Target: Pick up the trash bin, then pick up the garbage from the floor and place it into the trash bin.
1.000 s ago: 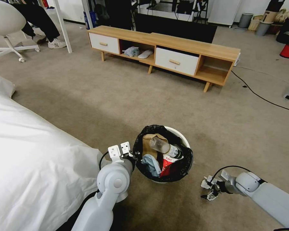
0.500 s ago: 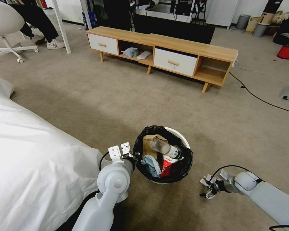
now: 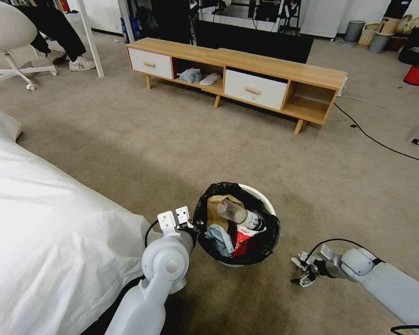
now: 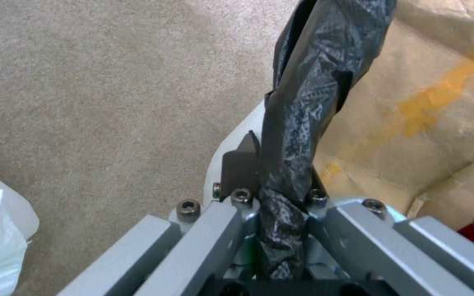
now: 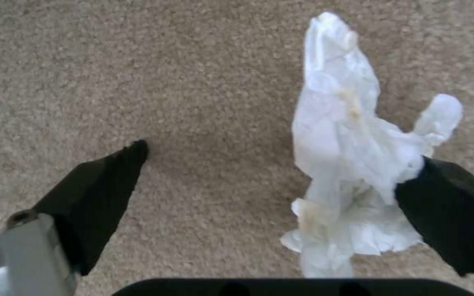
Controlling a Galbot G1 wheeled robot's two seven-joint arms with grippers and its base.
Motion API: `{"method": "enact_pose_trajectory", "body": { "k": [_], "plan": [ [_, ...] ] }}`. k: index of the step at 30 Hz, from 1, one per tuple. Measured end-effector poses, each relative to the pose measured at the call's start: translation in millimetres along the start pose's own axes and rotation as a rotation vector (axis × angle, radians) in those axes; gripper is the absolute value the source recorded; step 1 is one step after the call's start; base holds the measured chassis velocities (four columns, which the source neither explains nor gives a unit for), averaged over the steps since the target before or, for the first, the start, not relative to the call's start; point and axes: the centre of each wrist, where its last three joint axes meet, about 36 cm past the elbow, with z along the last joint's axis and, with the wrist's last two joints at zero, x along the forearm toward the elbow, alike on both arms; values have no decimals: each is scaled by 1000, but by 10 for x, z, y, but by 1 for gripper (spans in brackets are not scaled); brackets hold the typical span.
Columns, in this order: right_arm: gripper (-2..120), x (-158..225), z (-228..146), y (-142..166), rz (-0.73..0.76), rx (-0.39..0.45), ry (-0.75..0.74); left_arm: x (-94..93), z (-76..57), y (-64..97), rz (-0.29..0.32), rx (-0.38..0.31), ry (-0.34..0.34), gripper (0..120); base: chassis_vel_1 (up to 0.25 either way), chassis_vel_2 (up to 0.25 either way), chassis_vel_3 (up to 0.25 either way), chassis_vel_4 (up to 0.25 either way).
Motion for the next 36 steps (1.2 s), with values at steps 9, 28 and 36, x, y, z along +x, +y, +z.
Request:
{"method": "enact_pose_trajectory", "body": {
  "k": [9, 28, 36],
  "plan": [
    [93, 85, 98, -10, 12, -4, 9, 3, 11, -22, 6, 0, 2, 1, 0, 0, 0, 0],
    [76, 277, 334, -12, 90, -19, 30, 13, 32, -43, 9, -3, 4, 1, 0, 0, 0, 0],
    [53, 505, 673, 15, 114, -40, 66, 12, 71, -66, 9, -7, 8, 1, 0, 0, 0, 0]
  ]
}}
